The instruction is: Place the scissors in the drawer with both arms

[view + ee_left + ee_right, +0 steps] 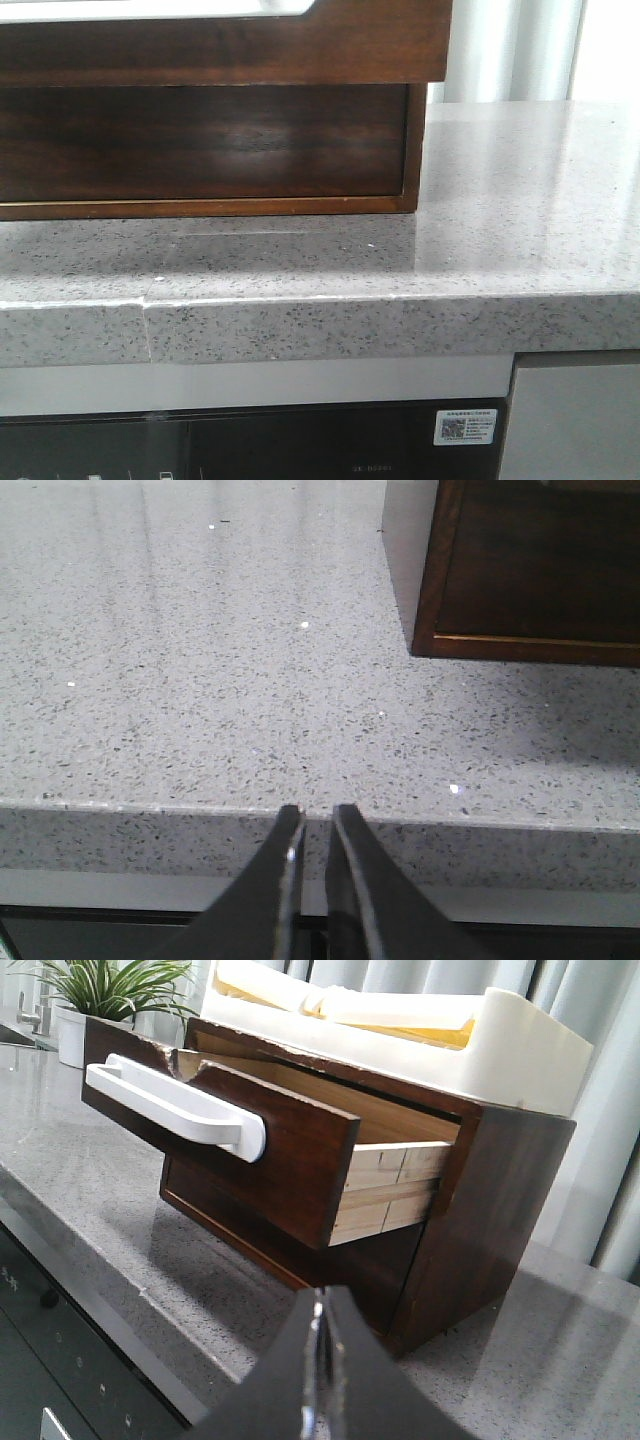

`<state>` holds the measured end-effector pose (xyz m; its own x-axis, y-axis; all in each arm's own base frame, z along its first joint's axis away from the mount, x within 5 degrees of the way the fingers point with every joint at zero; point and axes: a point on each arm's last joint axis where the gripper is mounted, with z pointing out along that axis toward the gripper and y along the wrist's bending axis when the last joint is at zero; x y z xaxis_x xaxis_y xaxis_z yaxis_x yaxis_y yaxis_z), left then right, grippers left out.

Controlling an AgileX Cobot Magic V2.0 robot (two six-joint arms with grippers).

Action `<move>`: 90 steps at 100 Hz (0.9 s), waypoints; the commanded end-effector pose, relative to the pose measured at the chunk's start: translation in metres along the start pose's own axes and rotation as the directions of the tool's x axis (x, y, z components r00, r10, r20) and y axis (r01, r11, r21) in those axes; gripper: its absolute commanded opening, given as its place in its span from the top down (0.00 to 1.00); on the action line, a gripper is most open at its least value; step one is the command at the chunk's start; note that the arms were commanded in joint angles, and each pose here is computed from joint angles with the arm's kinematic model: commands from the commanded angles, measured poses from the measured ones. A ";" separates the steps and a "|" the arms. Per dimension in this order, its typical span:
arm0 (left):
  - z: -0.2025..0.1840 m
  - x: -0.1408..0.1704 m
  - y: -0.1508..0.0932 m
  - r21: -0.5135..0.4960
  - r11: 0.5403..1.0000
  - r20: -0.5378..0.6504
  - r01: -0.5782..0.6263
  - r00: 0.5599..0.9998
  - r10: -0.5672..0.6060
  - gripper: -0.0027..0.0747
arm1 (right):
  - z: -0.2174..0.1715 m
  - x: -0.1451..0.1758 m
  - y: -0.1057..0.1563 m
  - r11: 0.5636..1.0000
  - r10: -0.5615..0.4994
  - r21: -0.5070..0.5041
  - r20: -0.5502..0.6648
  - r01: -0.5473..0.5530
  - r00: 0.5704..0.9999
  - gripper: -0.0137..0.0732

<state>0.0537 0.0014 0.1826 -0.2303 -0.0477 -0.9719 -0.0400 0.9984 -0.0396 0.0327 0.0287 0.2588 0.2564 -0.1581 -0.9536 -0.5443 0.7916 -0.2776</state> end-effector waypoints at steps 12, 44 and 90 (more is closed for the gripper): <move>-0.001 -0.001 0.000 0.005 1.000 0.072 0.007 0.997 -0.007 0.96 | -0.005 -0.014 -0.007 0.998 0.001 0.063 0.097 -0.007 0.995 0.97; -0.001 -0.001 0.000 0.005 1.000 0.072 0.007 0.997 -0.007 0.96 | -0.004 -0.011 -0.007 0.995 -0.058 0.089 0.091 0.049 0.994 0.97; -0.001 -0.001 0.000 0.005 1.000 0.072 0.007 0.997 -0.007 0.96 | -0.005 0.016 -0.023 0.858 0.091 0.502 0.060 -0.109 0.994 0.97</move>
<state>0.0537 0.0014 0.1826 -0.2307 -0.0477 -0.9718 -0.0400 0.9984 -0.0396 0.0496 0.0092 0.2375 0.1557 -0.1037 -0.9823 -0.1672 0.9774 -0.1297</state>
